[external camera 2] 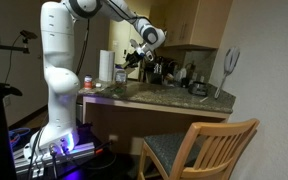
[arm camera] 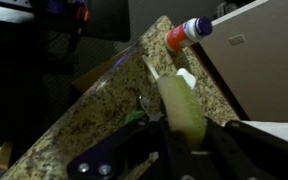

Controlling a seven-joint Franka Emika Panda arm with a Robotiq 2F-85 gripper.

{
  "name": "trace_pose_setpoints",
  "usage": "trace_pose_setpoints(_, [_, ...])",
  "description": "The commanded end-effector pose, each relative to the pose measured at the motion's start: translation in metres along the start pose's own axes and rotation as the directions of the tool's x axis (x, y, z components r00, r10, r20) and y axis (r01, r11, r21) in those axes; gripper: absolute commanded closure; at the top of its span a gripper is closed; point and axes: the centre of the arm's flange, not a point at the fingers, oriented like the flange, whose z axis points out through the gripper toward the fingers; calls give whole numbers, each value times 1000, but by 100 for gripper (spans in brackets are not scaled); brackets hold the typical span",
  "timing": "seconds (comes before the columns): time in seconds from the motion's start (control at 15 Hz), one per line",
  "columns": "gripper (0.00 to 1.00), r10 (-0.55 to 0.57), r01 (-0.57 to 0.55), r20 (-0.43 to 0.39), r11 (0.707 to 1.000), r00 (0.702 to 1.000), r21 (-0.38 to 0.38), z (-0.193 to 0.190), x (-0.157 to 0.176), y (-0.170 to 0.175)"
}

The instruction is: Move the yellow sponge to the right of the clear jar

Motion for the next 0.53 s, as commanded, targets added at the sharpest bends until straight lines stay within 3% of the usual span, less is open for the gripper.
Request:
trace_pose_setpoints(0.0, [97, -8, -3, -84, 990, 996, -140, -5, 3, 4])
trace_pose_setpoints(0.2, [97, -30, -16, -186, 971, 982, -239, -11, 10, 7])
trace_pose_setpoints(0.47, [97, -33, -87, -420, 961, 907, -262, -25, 25, 7])
